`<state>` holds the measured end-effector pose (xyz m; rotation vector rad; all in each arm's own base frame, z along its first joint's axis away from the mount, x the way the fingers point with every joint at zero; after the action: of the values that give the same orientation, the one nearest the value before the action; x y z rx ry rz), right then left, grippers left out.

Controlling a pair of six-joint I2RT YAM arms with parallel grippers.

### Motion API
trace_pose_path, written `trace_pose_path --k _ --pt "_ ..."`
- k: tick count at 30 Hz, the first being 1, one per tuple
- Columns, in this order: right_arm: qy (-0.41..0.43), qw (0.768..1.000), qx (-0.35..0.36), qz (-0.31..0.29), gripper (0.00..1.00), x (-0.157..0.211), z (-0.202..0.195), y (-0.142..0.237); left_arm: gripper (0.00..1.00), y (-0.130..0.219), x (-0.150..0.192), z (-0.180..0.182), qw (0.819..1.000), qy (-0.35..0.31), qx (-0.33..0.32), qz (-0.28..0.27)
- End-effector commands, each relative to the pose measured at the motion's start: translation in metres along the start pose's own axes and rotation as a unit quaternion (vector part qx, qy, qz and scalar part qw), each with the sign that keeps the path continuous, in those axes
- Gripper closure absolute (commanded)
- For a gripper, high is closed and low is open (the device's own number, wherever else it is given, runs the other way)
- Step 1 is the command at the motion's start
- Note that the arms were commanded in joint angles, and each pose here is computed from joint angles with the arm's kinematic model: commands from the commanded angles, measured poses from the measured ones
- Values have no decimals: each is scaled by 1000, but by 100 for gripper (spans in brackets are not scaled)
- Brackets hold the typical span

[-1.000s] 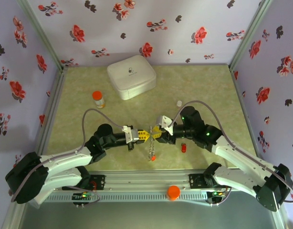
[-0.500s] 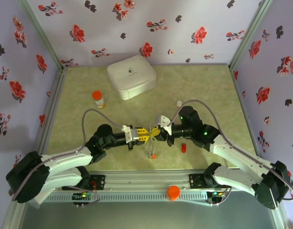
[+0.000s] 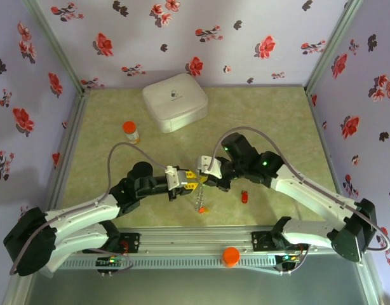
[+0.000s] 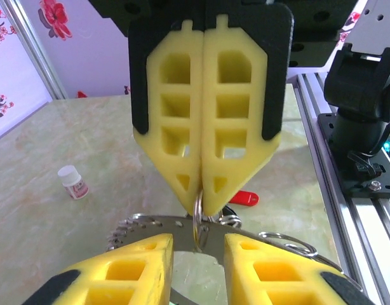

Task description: Put the keys on the keyring

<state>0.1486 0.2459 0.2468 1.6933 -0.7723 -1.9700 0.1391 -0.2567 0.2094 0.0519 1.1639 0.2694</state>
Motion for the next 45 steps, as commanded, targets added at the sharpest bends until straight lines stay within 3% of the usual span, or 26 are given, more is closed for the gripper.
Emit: trace_pose_path --k 1,5,11,13,19,22,25,35,45 --pt "36 999 6 26 100 -4 4 3 74 -2 -6 4 1000 -14 0 1" --pt "48 998 2 31 100 -9 6 -1 78 -3 -6 2 1000 -10 6 -5" --pt "48 999 -4 10 100 -13 9 0 93 -4 -6 3 1000 -11 7 -3" --pt "41 999 -4 8 95 -11 10 -1 100 -4 -6 2 1000 -12 8 -4" --pt "-18 998 -6 -64 74 -5 4 12 100 1 -10 2 999 -22 -7 -27" --pt "-63 991 -15 -121 68 2 -2 20 100 3 -12 2 998 -18 -23 -55" --pt "-73 988 -19 -132 65 11 1 18 100 5 -15 2 996 -15 -34 -79" --pt "-91 989 -6 -115 66 23 -5 7 100 5 -15 1 996 -11 -33 -86" --pt "-91 989 -18 -113 75 19 -6 3 100 4 -14 1 996 -11 -28 -86"
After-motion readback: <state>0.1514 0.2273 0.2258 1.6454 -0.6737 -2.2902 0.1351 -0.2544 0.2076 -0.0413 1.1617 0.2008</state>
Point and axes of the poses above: each hand's point on the last joint's axis, 136 mm out from that joint toward the fingers, its own y axis back along the fingers, its own z axis along the line the jaws close on, x = y × z, the point moved 6 cm from there along y, back along the fingers, and after that the axes turned 14 degrees about -y, right-handed, at the moved point
